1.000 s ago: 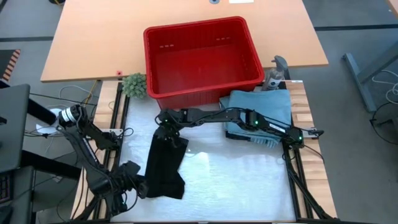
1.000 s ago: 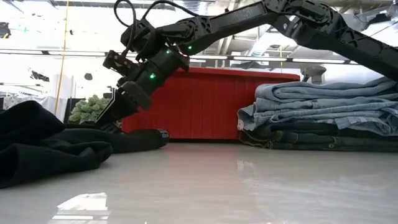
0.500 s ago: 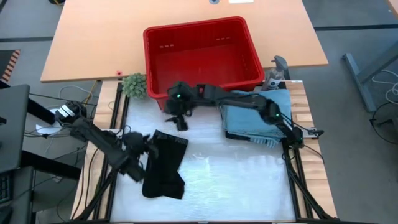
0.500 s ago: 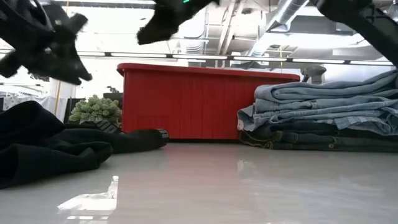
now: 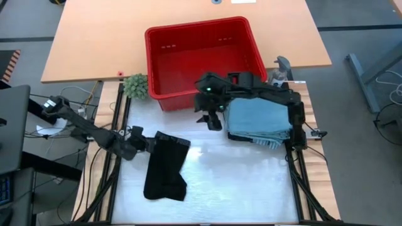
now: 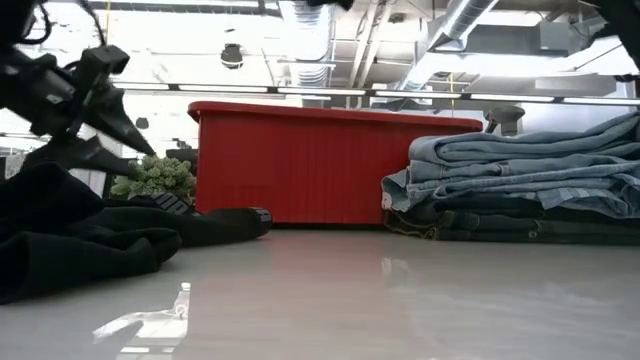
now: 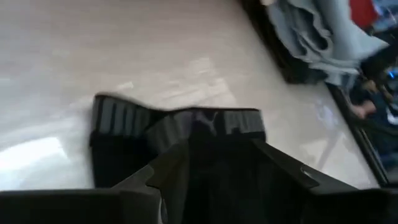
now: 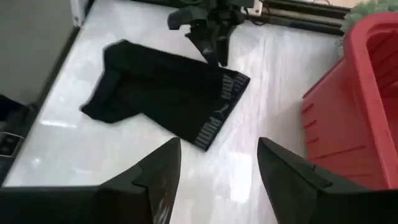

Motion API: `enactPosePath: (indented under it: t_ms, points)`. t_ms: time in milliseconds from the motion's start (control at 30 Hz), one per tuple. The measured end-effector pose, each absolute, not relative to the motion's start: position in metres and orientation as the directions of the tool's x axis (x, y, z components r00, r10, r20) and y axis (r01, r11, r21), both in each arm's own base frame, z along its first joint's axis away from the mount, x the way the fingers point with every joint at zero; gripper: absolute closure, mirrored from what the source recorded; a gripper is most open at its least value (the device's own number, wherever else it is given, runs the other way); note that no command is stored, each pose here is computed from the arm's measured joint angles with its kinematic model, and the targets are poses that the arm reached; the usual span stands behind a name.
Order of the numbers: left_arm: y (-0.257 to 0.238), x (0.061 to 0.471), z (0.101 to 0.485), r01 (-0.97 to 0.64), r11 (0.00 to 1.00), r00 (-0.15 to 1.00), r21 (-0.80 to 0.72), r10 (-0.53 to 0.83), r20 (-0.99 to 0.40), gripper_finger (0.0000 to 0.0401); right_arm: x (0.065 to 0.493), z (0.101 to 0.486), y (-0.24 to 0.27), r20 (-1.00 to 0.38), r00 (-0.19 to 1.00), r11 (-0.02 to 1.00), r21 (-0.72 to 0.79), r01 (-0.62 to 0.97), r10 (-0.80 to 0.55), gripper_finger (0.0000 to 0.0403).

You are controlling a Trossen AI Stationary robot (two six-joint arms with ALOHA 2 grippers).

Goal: Fold Laundry from Bin
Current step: Fold the black boxer short

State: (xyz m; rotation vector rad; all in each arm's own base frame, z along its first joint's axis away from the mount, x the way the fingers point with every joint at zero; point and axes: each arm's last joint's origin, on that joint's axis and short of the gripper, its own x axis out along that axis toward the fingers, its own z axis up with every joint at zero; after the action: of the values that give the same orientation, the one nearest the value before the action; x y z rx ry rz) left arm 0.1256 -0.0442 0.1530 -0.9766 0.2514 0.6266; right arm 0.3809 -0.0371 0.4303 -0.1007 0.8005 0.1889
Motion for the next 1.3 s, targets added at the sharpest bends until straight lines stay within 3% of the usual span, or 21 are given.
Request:
enactPosePath:
  t_ms: [100, 233, 533, 700, 833, 1000, 1200, 1300]
  points:
    - [-0.036, 0.126, 0.163, -0.590, 0.477, 0.807, -0.651, 0.349, -0.476, 0.0242, 0.367, 0.442, -0.031, -0.716, 0.684, 0.980, 0.000, -0.197, 0.138, 0.0165]
    - [-0.025, 0.126, 0.164, -0.640, 0.536, 0.754, -0.551, 0.299, -0.585, 0.0241, 0.363, 0.440, -0.024, -0.742, 0.652, 0.983, 0.048, -0.176, 0.153, 0.0165]
    - [-0.012, 0.148, 0.154, -0.714, 0.594, 0.626, -0.371, 0.304, -0.718, 0.0241, 0.368, 0.435, -0.004, -0.755, 0.627, 0.975, 0.071, -0.210, 0.190, 0.0165]
    - [-0.012, 0.163, 0.152, -0.697, 0.633, 0.616, -0.337, 0.289, -0.733, 0.0244, 0.368, 0.435, 0.002, -0.760, 0.619, 0.975, 0.092, -0.200, 0.199, 0.0168]
    - [-0.013, 0.174, 0.154, -0.664, 0.660, 0.636, -0.353, 0.249, -0.731, 0.0282, 0.366, 0.433, 0.004, -0.773, 0.601, 0.976, 0.105, -0.193, 0.202, 0.0178]
    - [-0.011, 0.179, 0.156, -0.665, 0.659, 0.628, -0.351, 0.238, -0.741, 0.0382, 0.366, 0.433, 0.006, -0.774, 0.599, 0.975, 0.106, -0.197, 0.206, 0.0186]
    - [-0.007, 0.183, 0.176, -0.693, 0.637, 0.592, -0.338, 0.235, -0.771, 0.0399, 0.364, 0.431, 0.011, -0.790, 0.574, 0.974, 0.129, -0.185, 0.214, 0.0191]
    - [-0.004, 0.182, 0.192, -0.720, 0.646, 0.520, -0.256, 0.256, -0.815, 0.0400, 0.363, 0.431, 0.014, -0.794, 0.568, 0.974, 0.140, -0.179, 0.219, 0.0191]
